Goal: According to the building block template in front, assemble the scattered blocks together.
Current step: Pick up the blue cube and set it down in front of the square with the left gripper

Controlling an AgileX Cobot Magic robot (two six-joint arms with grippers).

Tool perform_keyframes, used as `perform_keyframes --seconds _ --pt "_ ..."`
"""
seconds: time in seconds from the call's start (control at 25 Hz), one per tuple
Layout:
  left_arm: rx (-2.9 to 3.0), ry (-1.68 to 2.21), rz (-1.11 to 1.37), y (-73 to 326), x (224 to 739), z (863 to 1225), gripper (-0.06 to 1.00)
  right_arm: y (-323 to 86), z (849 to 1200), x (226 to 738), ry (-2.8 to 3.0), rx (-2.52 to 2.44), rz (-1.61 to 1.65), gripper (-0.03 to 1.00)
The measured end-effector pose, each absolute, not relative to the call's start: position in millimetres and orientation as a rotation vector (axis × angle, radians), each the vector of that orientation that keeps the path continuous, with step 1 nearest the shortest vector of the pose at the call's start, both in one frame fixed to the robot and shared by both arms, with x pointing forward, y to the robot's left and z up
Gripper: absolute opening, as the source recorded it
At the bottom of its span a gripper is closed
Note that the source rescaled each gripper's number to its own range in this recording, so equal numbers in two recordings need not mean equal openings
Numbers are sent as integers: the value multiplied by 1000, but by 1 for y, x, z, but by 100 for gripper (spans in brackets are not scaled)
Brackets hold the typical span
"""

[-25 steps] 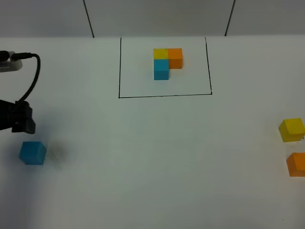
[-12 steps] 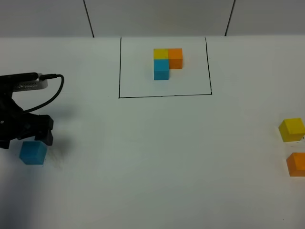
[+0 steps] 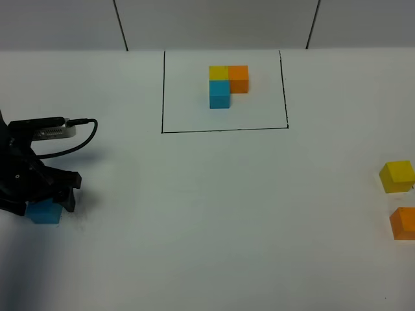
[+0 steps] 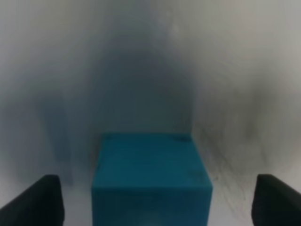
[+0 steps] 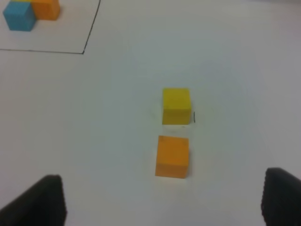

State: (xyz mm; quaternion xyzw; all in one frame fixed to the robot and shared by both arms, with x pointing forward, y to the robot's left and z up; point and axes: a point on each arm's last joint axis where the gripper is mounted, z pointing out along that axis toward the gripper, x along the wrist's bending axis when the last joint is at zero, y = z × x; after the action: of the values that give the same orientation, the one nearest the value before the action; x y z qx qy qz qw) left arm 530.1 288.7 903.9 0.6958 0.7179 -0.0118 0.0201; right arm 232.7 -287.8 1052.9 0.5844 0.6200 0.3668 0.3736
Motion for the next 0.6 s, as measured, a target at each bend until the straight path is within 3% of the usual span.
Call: perform_keyframes --seconds 0.08,0.12,0.4,0.6 --pt "2187 2198 -37 289 530 904 28 -288 1053 233 1588 1497 939 71" --pt "2213 2175 -40 289 530 904 4 -288 1053 233 1588 1497 939 71" --pt "2351 1867 -102 266 550 928 0 -288 1053 233 1588 1497 939 71" --pt "2551 1270 -106 195 561 959 0 -288 1053 233 1588 1497 939 71"
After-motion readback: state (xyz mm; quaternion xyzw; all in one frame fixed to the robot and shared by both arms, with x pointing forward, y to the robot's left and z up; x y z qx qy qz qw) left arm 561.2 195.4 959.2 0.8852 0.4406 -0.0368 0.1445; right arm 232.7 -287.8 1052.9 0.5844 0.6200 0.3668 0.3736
